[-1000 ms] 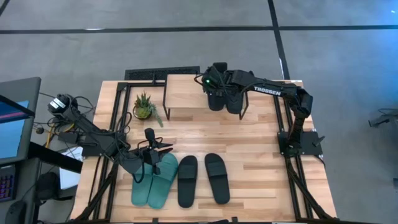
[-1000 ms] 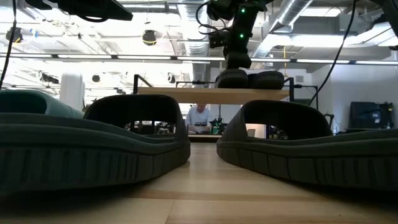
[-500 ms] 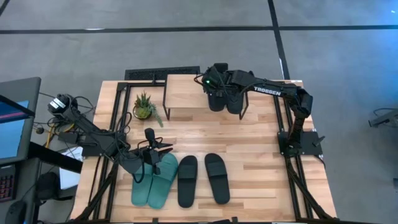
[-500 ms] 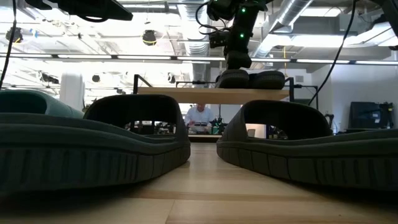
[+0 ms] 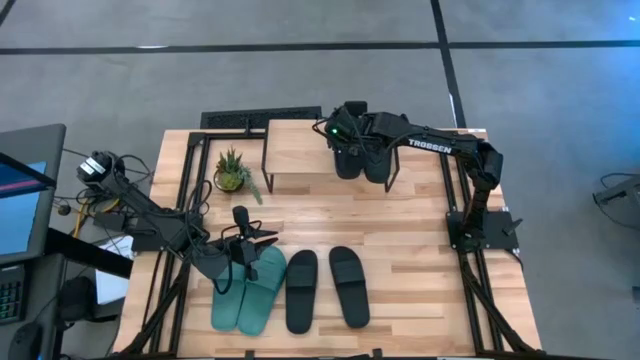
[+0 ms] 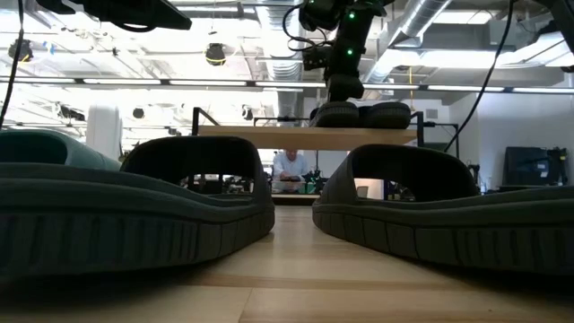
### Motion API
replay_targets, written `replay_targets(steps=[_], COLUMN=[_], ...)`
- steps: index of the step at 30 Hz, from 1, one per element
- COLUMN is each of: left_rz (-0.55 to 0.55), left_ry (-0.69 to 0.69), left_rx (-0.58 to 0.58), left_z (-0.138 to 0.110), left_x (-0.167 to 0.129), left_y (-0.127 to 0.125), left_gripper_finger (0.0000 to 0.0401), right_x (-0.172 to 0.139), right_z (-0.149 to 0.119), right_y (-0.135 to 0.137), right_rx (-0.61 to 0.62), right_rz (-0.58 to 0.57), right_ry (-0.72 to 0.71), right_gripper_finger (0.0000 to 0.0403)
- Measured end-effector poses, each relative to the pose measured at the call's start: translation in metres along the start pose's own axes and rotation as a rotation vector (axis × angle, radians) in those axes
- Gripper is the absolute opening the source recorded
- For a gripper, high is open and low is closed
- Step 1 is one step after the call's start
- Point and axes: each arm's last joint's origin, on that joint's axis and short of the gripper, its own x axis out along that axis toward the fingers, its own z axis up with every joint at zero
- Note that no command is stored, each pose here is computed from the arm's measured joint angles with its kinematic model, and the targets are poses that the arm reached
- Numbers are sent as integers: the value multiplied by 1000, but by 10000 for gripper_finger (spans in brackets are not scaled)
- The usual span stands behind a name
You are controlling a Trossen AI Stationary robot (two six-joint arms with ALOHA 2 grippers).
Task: Pick and place slides into the shelf
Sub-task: Put the black slipper on the shelf, then put the black slipper under the shelf
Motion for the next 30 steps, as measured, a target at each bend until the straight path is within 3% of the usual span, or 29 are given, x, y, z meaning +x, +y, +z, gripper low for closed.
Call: replay_targets(steps=[30], left_rz=[1], left_ry=[0], left_rx=[-14], left_z=[0], left_x=[0], left_y=[0], left_gripper_finger=[55], right_x=[-25], right_z=[11], right_y=[4], right_rx=[-15], right_rz=[-23], right_ry=[-31], right_gripper_finger=[72])
